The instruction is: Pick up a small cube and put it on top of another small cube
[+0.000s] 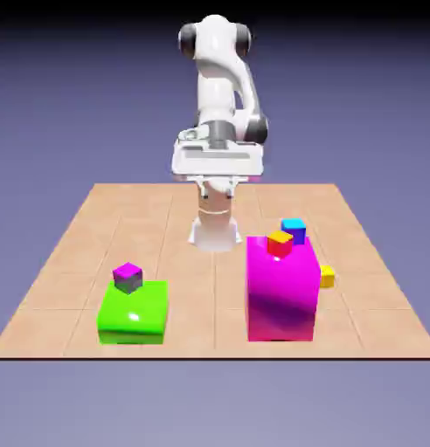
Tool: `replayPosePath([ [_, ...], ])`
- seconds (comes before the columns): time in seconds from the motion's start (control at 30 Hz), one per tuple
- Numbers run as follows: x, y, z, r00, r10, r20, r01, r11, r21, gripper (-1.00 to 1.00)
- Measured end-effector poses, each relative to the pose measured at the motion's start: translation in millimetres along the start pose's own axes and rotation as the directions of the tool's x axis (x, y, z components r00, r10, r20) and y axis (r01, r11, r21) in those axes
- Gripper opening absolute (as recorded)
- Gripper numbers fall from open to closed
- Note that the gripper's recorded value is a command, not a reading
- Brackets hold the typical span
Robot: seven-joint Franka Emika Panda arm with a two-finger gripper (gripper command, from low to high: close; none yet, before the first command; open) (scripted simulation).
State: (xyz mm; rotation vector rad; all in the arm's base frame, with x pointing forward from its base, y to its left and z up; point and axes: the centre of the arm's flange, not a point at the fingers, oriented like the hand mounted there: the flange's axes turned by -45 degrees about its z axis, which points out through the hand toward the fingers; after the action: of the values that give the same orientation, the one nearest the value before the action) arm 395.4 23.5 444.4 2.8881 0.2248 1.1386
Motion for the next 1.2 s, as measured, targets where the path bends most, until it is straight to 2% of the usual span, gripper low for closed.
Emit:
replayPosePath([
  [0.17,7,-81,43,0.878,-0.464,0.119,0.452,0.884,0.117,0.00],
  [0.3,-1,-151,72,0.631,-0.764,0.133,0.724,0.642,0.252,0.00],
  [0.4,-21,-205,90,0.401,-0.912,0.089,0.840,0.405,0.361,0.00],
  [0.47,-60,-255,97,0.255,-0.967,0.016,0.860,0.234,0.454,0.00],
  [0.6,-163,-305,101,0.165,-0.984,-0.073,0.785,0.087,0.613,0.00],
  [0.7,-237,-319,97,0.115,-0.987,-0.110,0.714,0.005,0.700,0.00],
  [0.8,-238,-321,89,0.112,-0.984,-0.138,0.735,-0.012,0.678,0.00],
  [1.03,-283,-332,138,0.113,-0.984,-0.139,0.735,-0.011,0.678,0.00],
  [1.07,-285,-332,139,0.112,-0.984,-0.138,0.735,-0.012,0.678,-1.00],
  [1.2,-270,-331,125,0.117,-0.983,-0.140,0.733,-0.010,0.680,-1.00],
])
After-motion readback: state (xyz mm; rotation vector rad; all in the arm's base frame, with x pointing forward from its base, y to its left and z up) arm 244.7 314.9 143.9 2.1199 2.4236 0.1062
